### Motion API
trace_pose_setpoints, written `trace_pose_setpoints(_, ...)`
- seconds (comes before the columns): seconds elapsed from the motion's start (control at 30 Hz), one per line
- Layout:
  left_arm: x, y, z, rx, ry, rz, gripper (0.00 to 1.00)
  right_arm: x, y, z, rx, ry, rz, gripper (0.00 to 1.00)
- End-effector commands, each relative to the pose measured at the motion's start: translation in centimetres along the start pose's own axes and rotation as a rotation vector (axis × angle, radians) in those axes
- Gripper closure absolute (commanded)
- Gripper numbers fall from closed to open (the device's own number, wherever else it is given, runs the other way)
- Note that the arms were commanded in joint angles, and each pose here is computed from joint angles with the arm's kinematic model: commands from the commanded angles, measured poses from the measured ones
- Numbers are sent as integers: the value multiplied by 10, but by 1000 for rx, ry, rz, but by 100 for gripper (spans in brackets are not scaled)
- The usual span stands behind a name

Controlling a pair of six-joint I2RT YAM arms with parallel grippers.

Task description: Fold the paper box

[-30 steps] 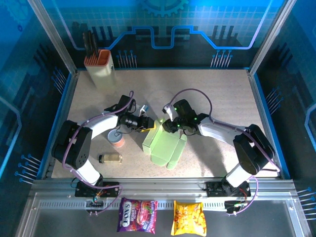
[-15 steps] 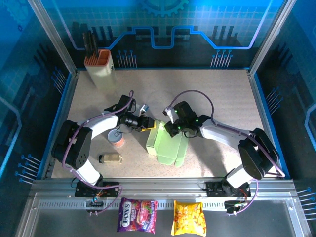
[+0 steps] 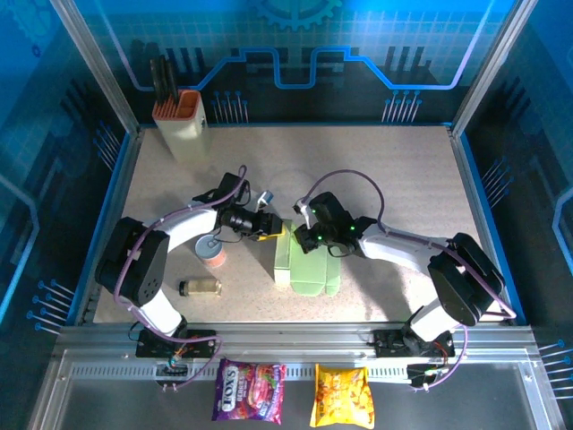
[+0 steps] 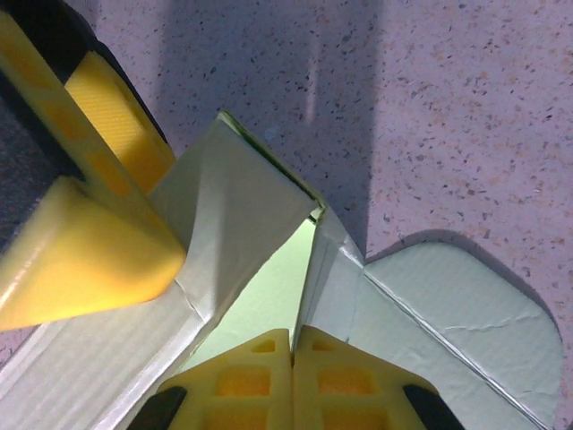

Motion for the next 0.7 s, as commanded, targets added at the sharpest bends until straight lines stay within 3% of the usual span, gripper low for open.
trace_pose_setpoints(0.0,10,-8,15,-98,1,49,58,13,-1,12,-60,22,35,92)
trace_pose_setpoints(0.27,11,-9,18,-113,3,55,58,1,31,21,-255,192,4,64)
trace_pose_setpoints(0.43,11,-10,19,-114,4,56,58,-17,51,9,-307,295,-20,61)
trace_pose_setpoints(0.67,11,-12,20,-107,7,58,58,-26,63,-7,-337,772,-137,57)
Point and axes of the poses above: each hand's point on the last joint's axis, 136 mm out from that joint toward the fingers, its own y axis back along the fingers, its own z axis along the line the jaws close on, x = y × z, the point moved 3 cm from there along y, back along the fingers, and after that the axes turned 3 degrees about -y, right-handed, at the moved point
